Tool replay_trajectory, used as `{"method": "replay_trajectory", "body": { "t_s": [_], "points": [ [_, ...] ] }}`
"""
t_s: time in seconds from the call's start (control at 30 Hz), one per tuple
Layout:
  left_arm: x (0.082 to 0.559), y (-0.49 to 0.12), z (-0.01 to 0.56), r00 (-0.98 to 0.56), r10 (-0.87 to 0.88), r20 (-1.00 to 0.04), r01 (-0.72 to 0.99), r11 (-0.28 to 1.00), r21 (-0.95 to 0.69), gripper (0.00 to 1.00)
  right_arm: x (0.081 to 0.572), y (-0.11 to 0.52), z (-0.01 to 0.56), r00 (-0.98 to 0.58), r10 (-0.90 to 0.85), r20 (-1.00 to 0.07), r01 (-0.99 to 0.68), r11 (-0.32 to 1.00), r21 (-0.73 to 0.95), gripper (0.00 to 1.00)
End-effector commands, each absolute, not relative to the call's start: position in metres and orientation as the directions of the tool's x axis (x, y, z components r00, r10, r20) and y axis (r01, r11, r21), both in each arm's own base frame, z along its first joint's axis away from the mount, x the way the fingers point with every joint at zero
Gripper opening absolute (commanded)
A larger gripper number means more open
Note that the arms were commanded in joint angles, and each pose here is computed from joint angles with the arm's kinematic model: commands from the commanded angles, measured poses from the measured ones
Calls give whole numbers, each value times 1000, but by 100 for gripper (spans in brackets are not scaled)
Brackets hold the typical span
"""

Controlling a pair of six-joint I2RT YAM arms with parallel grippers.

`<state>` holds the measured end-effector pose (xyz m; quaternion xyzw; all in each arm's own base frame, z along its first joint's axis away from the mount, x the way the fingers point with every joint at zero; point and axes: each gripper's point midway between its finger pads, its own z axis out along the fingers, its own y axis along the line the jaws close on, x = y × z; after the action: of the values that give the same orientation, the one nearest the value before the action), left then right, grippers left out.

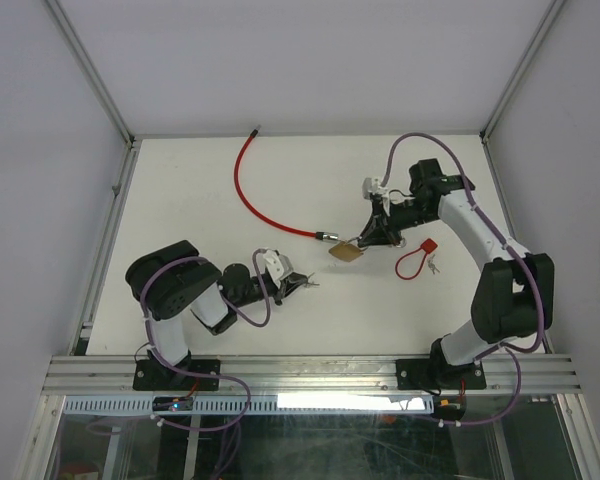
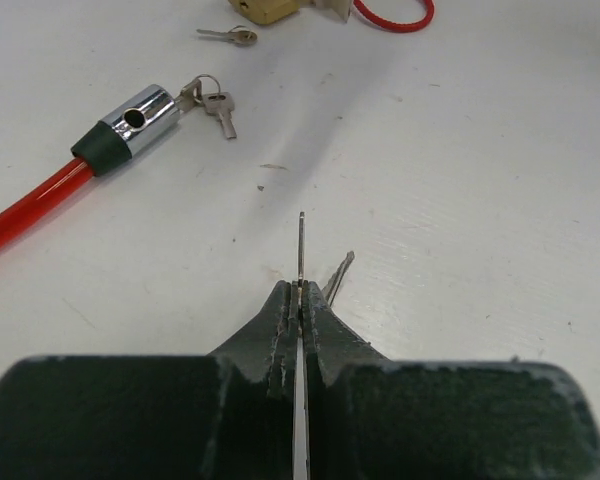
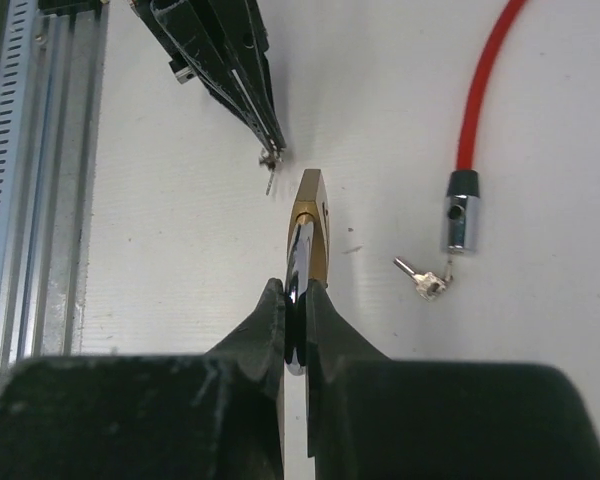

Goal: Lock with the key
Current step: Lock the lock, then place the key at the center of the board.

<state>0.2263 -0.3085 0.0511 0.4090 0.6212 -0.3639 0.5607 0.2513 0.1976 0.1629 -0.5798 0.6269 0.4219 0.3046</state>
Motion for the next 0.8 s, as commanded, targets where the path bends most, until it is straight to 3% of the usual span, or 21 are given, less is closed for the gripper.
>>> {"method": "replay_trajectory", "body": {
  "t_s": [0.0,0.23,0.47,0.77],
  "points": [
    [229,-304,79,-8,27,-1000,913,409,4,0,253,198,222,-50,-347,-936,-998,-25,62,0],
    [233,-281,121,-56,-152,-987,873,471,-122,0,254,202,217,-83,-321,-943,-995,-30,97,0],
    [251,-257,137,-310,-305,-901,783,455,-424,0,255,207,210,-146,-293,-945,-986,-37,164,0],
    [266,-228,145,-378,-396,-837,698,471,-539,0,261,212,199,-197,-305,-932,-978,-11,210,0]
  ]
}}
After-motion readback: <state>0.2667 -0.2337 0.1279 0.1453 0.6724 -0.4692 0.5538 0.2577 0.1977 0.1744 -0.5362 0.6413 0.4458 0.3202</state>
